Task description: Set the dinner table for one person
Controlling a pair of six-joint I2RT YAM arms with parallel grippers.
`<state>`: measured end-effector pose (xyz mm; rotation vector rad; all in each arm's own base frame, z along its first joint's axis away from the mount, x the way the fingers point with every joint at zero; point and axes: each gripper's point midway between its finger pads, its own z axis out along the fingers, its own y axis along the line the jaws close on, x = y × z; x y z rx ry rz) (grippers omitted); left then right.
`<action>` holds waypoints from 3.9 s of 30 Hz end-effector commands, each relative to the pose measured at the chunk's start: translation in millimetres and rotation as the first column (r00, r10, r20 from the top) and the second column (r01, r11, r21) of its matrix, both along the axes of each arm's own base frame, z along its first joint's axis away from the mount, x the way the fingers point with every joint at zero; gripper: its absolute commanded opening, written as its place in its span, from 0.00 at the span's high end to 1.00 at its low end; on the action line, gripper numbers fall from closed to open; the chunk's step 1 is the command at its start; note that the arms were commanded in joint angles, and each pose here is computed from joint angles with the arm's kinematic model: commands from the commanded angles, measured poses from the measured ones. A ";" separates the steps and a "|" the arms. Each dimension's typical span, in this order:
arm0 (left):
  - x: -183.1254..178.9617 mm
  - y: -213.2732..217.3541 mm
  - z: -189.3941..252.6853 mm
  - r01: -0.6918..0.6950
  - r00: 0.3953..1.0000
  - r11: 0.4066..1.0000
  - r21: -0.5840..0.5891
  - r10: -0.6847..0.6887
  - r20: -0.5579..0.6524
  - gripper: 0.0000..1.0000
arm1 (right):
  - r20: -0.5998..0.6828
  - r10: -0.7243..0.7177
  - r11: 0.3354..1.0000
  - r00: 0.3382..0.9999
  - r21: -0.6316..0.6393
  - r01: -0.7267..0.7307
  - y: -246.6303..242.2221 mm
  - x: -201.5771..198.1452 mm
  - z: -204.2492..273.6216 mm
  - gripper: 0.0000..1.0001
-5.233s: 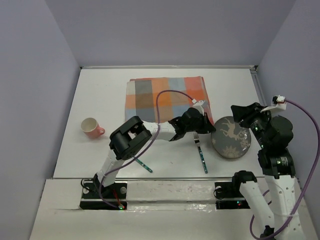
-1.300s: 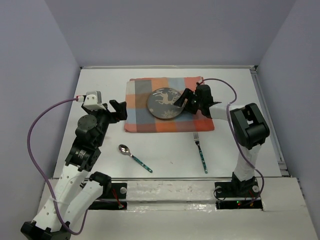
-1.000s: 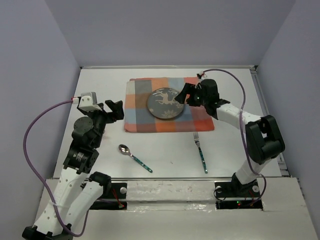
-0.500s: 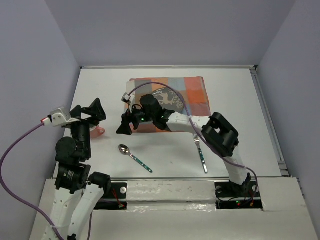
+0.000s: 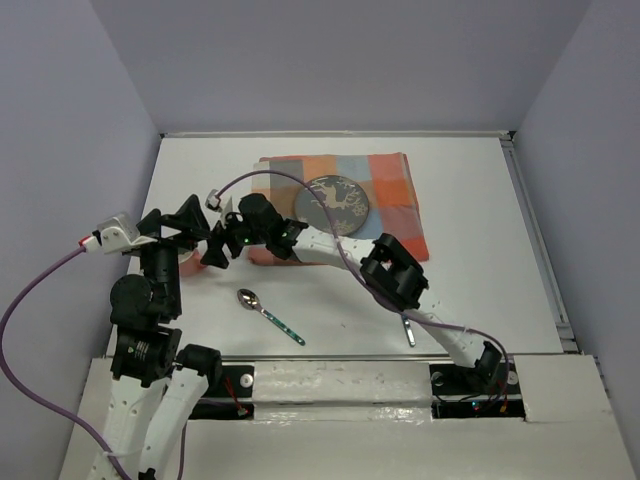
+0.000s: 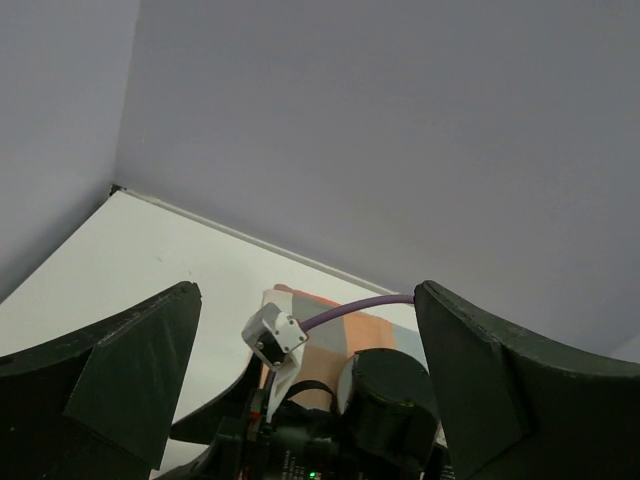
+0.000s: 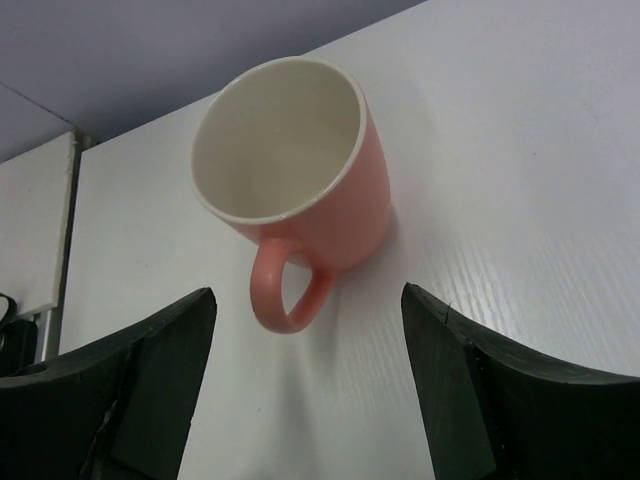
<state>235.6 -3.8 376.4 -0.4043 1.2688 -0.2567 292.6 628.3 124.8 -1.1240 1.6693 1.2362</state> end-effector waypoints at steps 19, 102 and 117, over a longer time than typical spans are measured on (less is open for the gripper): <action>-1.3 -7.7 12.9 0.047 0.996 0.999 -0.002 -0.047 0.070 0.01 | 0.127 -0.138 0.988 0.982 0.081 0.128 33.1 -5.1 24.6 1.00; -20.2 -42.1 18.4 0.222 0.966 0.973 0.057 -0.228 0.120 0.01 | -0.066 -0.704 0.709 0.707 -0.094 0.698 -284.4 47.1 21.5 0.26; -20.7 -45.2 17.6 0.238 0.963 0.970 0.057 -0.243 0.120 0.01 | 0.095 -0.301 0.851 0.949 -0.421 0.312 -174.4 -125.5 -71.9 0.35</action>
